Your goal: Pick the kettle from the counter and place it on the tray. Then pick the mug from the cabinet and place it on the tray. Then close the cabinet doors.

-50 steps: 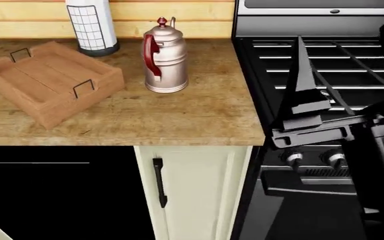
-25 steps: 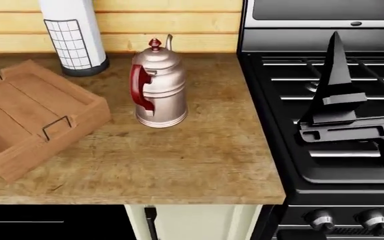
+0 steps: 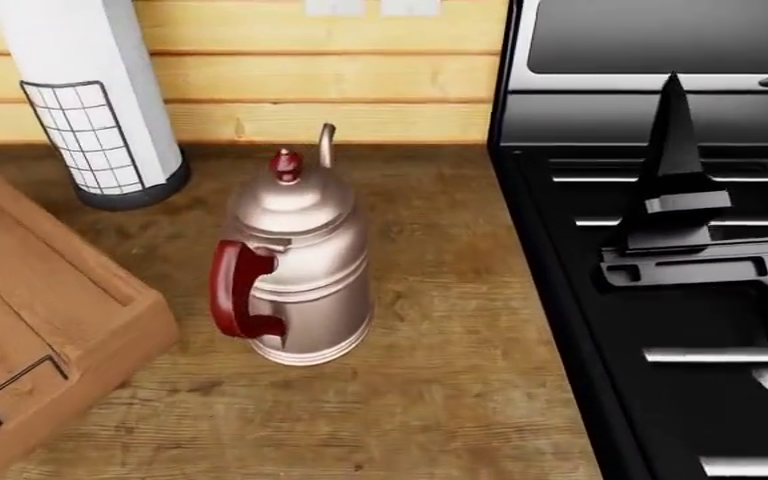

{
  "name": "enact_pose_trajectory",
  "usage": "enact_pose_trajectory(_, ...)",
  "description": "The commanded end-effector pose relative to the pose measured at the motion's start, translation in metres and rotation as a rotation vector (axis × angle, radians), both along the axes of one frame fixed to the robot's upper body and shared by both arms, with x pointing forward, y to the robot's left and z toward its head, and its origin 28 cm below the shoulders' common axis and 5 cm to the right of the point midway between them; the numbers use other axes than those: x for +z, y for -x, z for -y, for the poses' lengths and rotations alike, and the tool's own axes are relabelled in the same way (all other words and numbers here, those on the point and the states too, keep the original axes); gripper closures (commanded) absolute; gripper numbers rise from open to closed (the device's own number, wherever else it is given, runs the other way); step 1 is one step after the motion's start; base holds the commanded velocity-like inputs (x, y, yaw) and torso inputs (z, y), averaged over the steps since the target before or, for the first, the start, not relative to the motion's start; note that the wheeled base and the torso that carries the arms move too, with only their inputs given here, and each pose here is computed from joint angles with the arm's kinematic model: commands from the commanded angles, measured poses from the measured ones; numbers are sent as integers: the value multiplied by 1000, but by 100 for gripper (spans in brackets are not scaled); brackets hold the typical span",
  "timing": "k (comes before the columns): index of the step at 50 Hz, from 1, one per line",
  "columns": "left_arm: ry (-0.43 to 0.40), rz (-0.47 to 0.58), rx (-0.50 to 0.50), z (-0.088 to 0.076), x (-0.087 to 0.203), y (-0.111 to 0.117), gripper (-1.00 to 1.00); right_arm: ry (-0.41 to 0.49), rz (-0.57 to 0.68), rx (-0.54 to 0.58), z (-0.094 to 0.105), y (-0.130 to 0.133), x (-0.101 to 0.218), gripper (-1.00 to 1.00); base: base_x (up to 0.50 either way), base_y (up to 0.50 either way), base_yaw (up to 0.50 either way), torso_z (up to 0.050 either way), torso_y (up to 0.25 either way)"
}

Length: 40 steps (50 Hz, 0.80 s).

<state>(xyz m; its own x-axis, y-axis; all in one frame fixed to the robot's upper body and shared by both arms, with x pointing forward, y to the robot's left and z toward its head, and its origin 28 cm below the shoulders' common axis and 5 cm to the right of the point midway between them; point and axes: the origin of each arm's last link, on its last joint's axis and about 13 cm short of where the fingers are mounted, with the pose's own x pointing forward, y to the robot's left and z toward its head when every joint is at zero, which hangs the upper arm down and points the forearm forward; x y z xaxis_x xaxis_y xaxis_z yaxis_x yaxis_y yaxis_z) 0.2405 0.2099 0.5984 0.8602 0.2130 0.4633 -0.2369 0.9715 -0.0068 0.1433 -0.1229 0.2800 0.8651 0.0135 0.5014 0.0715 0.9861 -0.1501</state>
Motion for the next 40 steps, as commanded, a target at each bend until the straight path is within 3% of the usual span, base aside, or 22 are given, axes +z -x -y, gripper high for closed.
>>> enact_pose_trajectory(1,-16,3,37,-5,0,1,-100,3,-4,0,-1,0,-1,-100,500,0,0,0,0)
enact_pose_trajectory(12,-13,3,84,-10,1,2,-100,0,1,-7,-1,0,-3,-100,496,0,0,0,2)
enact_pose_trajectory(24,16,-38,83,-17,-4,-9,-100,-1,9,-6,-2,-2,-6,-100,0,0,0,0,0)
enact_pose_trajectory(40,47,-208,59,-24,-28,-51,-100,-4,1,6,-3,-5,-11,-100,0,0,0,0,0)
